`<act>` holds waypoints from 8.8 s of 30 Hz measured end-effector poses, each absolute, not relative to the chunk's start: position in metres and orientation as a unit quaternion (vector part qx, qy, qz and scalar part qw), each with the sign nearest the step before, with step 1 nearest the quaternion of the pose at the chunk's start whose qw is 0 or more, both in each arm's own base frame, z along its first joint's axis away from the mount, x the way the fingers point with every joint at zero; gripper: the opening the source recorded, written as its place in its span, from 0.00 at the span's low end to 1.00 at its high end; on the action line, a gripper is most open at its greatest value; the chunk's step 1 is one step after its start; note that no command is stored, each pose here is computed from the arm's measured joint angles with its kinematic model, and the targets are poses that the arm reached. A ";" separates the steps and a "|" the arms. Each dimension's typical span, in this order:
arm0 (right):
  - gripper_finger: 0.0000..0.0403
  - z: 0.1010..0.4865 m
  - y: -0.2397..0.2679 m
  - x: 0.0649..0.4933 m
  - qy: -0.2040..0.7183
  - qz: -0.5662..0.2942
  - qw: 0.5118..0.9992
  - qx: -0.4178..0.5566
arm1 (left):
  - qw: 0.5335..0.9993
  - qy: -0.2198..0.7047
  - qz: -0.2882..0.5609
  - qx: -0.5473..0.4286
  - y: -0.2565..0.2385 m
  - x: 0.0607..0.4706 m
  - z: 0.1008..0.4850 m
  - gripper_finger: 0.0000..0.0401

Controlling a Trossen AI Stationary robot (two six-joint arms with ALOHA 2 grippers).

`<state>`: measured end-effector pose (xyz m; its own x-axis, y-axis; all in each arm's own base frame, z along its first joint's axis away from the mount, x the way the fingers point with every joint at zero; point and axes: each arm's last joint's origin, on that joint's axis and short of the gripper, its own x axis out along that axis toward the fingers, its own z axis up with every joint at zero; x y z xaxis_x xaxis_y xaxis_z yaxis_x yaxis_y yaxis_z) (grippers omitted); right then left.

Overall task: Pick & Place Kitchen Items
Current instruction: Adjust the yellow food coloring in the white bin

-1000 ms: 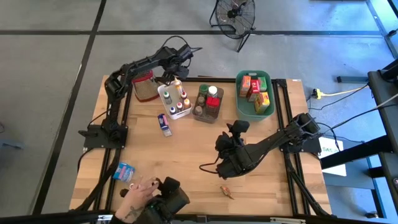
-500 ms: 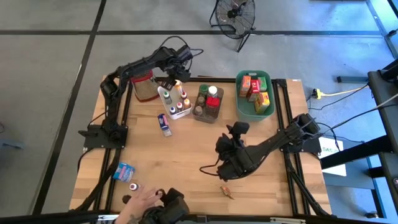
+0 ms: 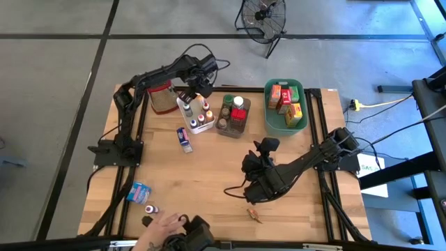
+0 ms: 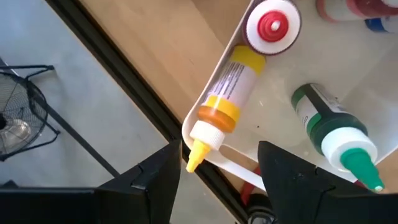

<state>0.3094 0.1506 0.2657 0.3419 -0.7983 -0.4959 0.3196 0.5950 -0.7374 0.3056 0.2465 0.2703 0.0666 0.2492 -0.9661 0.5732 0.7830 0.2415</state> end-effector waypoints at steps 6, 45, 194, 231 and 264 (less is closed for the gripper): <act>0.53 0.266 0.151 0.310 0.446 -0.360 0.774 -0.269 | 0.664 0.672 -0.122 0.304 0.248 0.305 0.270 0.52; 0.53 0.266 0.151 0.309 0.447 -0.361 0.773 -0.269 | 0.690 0.677 -0.104 0.236 0.258 0.305 0.252 0.52; 0.53 0.253 0.145 0.305 0.459 -0.366 0.756 -0.289 | 0.626 0.721 -0.134 0.265 0.284 0.312 0.201 0.71; 0.53 0.250 0.143 0.305 0.463 -0.369 0.752 -0.292 | 0.605 0.743 -0.100 0.268 0.284 0.311 0.205 0.36; 0.53 0.249 0.158 0.304 0.441 -0.345 0.771 -0.302 | 0.418 0.832 0.075 0.356 0.224 0.329 0.240 0.36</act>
<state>0.3039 0.1581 0.2489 0.3726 -0.7991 -0.4718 0.2656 0.5790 -0.7708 0.3290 0.2238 0.2402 -0.3960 0.6557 -0.6428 0.5307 0.7347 0.4226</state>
